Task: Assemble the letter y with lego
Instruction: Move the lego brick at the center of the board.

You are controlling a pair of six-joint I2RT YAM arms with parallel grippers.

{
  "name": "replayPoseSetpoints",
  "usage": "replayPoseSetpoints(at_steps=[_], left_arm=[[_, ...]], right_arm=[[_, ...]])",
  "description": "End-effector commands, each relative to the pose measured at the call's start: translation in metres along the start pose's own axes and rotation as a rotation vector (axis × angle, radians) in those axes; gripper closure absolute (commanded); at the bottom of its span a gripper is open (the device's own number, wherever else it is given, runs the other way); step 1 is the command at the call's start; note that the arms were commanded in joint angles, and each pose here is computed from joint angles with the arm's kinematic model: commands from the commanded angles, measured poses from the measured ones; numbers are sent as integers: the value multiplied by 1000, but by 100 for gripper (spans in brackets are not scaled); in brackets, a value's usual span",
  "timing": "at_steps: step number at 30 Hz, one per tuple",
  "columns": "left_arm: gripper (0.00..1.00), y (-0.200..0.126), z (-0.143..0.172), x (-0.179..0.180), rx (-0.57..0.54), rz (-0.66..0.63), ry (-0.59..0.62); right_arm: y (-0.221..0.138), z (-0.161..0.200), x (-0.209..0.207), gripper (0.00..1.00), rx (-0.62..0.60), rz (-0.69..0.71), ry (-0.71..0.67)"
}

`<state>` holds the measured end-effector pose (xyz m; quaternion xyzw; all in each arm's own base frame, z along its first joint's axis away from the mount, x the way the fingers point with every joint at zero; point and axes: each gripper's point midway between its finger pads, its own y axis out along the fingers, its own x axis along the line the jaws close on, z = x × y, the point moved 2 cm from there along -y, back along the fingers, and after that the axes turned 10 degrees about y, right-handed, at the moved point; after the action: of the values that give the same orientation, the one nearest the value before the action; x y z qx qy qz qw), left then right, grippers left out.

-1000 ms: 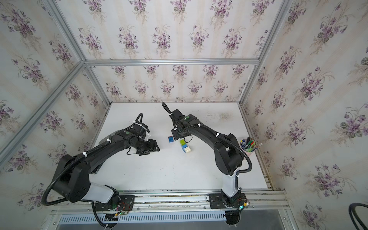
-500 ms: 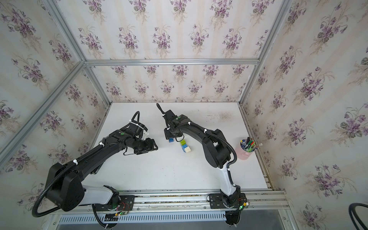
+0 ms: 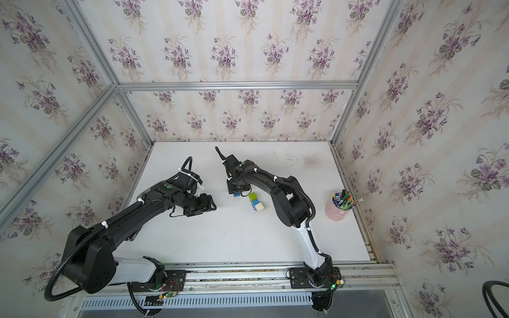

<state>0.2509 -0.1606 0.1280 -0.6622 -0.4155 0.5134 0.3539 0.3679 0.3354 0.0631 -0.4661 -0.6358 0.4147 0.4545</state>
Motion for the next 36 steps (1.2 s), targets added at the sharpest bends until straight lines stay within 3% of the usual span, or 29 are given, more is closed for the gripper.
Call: replayPoseSetpoints(at_steps=[1,16,24,36], left_arm=[[28,0,3,3,7,-10,3],[28,-1,7,15,5,-21,-20],[28,-6,11,26,-4,-26,-48],[28,-4,19,34,9,-33,-72]], right_arm=[[4,1,1,45,14,0,13],[2,15,7,64,50,-16,-60],[-17,51,34,66,71,-84,-283],[-11,86,57,65,82,-52,-547]])
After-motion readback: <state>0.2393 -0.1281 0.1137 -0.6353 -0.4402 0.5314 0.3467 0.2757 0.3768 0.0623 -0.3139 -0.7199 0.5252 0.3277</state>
